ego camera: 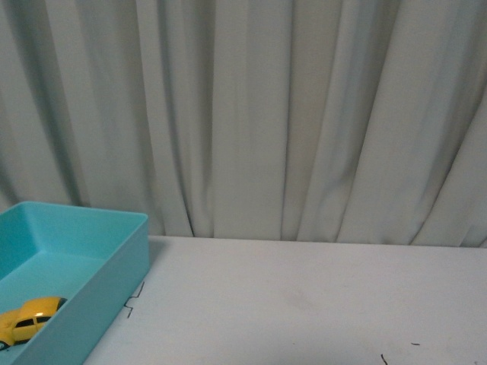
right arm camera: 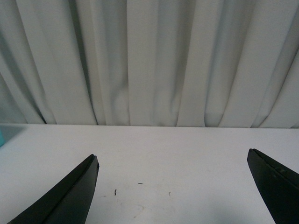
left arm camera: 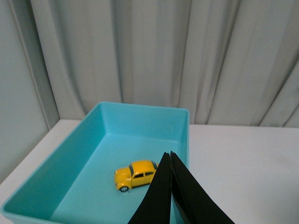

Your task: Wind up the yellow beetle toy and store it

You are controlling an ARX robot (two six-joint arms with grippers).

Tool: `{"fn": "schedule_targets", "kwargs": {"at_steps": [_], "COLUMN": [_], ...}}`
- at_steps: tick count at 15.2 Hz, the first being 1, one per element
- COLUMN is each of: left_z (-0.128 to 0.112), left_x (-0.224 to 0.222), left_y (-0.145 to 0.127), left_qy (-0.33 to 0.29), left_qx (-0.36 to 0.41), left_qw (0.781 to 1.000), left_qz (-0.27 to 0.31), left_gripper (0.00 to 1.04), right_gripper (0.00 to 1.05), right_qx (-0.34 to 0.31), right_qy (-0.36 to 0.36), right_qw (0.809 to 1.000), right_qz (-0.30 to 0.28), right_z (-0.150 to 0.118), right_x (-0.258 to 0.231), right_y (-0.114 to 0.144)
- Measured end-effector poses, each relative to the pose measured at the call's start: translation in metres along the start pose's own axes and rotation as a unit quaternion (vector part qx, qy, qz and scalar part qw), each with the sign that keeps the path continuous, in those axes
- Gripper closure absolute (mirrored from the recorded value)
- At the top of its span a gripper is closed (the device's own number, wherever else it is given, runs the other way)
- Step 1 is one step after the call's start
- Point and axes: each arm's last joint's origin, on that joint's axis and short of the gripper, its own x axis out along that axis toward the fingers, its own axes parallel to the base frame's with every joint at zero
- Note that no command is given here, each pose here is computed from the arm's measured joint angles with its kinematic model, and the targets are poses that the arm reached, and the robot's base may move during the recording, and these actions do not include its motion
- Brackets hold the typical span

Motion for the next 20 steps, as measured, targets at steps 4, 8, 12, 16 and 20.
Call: {"fn": "schedule_targets", "kwargs": {"at_steps": [4,8,12,16,20], "left_z": [0.0004,0.0004,0.0002,0.0008,0.0003], "left_x": [0.0,0.0,0.0,0.0,0.0], "left_y": [0.0,0.0,0.0,0.0,0.0], "left_qy": [-0.002,-0.002,-0.001,-0.004,-0.001], "left_qx": [-0.001,0.0,0.0,0.0,0.0], "left_qw": [1.0,1.0,1.0,1.0,1.0], "left_qz": [0.0,0.0,0.0,0.0,0.0], "left_gripper": [0.36,0.07,0.07,0.07,0.07], "right_gripper": [0.07,0.07,0.07,0.07,0.07], "right_qx": [0.0,0.0,0.0,0.0,0.0], "right_qy": [0.0,0.0,0.002,-0.001,0.001], "right_qw": [1.0,1.0,1.0,1.0,1.0], "right_qz": [0.0,0.0,0.0,0.0,0.0], "right_z": [0.0,0.0,-0.0004,0.0002,-0.0002], "right_x": [0.0,0.0,0.0,0.0,0.0], "right_y": [0.0,0.0,0.0,0.0,0.0]}}
